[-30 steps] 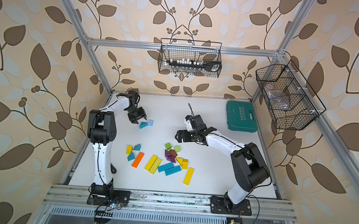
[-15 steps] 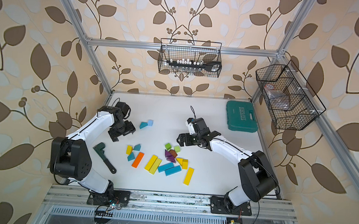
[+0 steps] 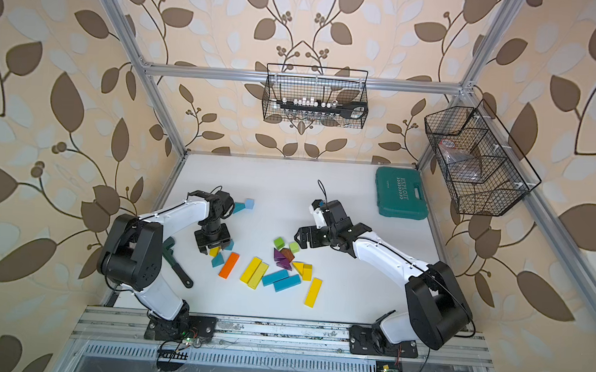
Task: Assemble a small pinwheel with building blocks
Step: Pick up the building block from the center of the board.
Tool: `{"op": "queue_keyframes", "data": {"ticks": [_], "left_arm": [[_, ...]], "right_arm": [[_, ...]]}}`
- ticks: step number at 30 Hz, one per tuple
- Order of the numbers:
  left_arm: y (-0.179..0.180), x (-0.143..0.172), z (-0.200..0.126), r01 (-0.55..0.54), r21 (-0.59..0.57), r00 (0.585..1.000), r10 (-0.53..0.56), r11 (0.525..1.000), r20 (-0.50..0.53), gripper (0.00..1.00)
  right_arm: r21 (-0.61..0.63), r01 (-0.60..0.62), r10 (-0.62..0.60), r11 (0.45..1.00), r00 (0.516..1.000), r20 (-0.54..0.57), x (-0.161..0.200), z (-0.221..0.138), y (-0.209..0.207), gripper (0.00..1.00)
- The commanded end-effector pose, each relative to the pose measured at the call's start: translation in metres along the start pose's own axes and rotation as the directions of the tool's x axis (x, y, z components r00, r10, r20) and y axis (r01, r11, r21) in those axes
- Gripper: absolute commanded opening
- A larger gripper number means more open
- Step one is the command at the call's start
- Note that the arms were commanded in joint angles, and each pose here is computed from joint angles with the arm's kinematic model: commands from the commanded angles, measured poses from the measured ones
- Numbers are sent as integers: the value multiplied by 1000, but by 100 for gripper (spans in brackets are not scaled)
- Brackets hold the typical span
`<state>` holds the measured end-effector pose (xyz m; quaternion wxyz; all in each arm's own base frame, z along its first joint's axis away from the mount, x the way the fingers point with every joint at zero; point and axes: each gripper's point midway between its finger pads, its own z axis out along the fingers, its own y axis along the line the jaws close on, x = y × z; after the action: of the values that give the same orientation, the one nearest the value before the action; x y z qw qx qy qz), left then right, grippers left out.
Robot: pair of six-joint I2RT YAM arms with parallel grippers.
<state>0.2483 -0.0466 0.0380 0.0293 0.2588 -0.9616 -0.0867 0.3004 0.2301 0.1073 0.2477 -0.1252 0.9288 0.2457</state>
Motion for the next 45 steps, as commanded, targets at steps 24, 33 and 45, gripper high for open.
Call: {"op": "queue_keyframes", "data": {"ticks": [24,33,45], "left_arm": [[-2,-33,2,74,127,997,-73,989,-17,24],[-56,-41,-93,-51,567,991,-30,822,133,8],[-170,2,-199,-309,881,950,163,359,267,3]], "right_arm": [[8,9,-9,1000,1000,-25,8,5,1,99],[-81,213,-207,974,976,70,-10,-10,47,95],[-212,360,-319,909,926,202,-48,11,134,89]]}}
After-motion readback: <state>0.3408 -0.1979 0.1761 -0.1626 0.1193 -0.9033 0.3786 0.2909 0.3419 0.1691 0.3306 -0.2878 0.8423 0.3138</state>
